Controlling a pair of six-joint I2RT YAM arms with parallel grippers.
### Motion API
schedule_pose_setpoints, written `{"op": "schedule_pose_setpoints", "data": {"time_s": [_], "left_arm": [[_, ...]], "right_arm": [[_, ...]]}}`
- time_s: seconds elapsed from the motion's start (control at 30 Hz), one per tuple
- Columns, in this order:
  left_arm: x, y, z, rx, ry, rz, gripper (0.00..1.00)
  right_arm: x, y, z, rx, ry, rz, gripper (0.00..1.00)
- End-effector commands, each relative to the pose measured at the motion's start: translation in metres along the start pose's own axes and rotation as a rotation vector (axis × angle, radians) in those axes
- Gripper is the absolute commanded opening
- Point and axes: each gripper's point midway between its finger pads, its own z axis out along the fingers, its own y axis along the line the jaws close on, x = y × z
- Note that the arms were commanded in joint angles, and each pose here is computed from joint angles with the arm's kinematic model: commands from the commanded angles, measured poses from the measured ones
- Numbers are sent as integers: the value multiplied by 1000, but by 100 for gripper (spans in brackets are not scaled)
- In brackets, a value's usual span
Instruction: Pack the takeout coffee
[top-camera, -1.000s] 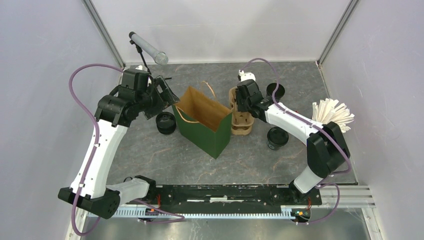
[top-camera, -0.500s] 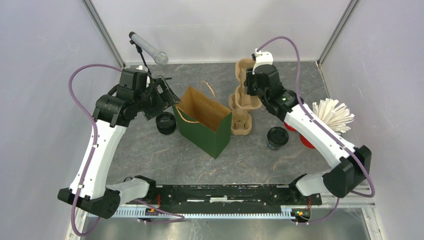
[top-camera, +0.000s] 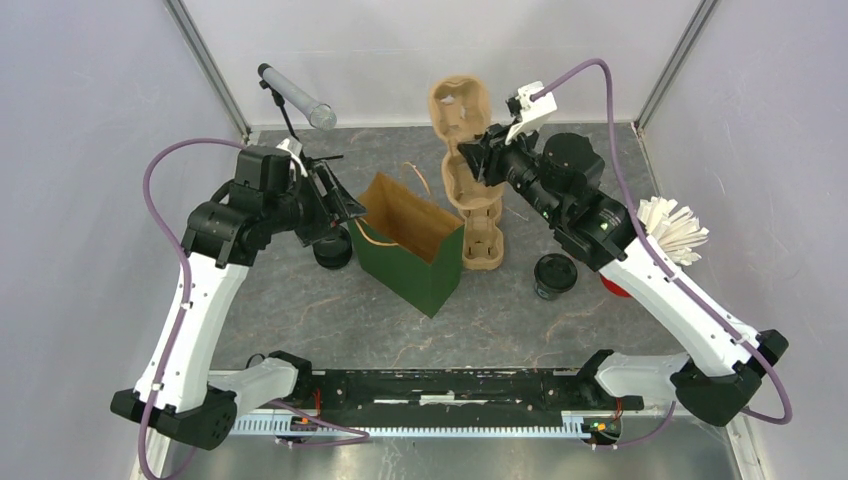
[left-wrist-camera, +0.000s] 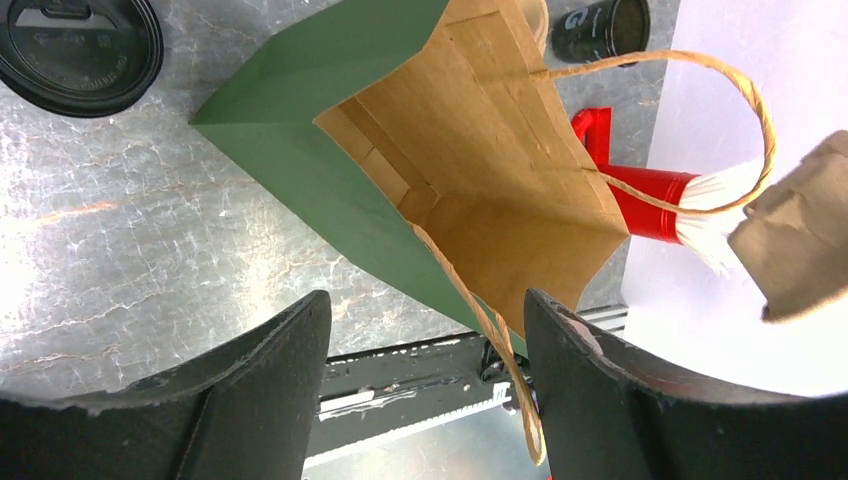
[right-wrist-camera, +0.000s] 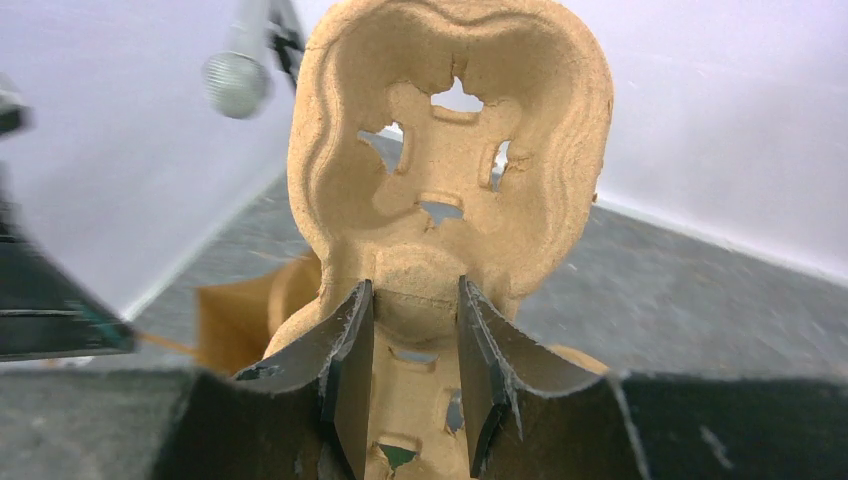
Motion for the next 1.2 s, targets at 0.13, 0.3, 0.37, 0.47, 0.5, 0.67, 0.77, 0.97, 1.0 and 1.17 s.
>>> {"op": "schedule_pose_setpoints", "data": {"time_s": [0.13,0.3,0.37,0.47,0.5,0.67,0.77,0.97,1.0,1.17], "left_arm": [[3,-11,-8,74,-2,-24,68],[4,-16,-9,108,-6,-39,44],[4,-16,-10,112,-9,-42,33],[6,-16,-10,115,-5,-43,20],[6,-16,-10,117,-2,-45,17],[8,-18,-12,127,4,-47,2],[7,-18,-13,126,-1,-44,2],[8,-14,-15,113,-4,-36,2],[8,-14,-14,112,-5,-35,2],[9,-12,-15,111,-7,-33,2]], "right_arm": [[-71,85,-23,-310,-262,16,35],[-61,122,-27,-416,-262,-25,36],[-53,135,-28,-463,-253,-36,36],[-35,147,-23,-487,-233,-46,36],[-27,150,-21,-494,-218,-60,36],[2,153,-8,-481,-174,-113,37],[14,143,-1,-428,-165,-146,37],[42,153,2,-498,-119,-218,40],[48,154,3,-504,-104,-220,39],[67,153,7,-508,-65,-251,40]]}}
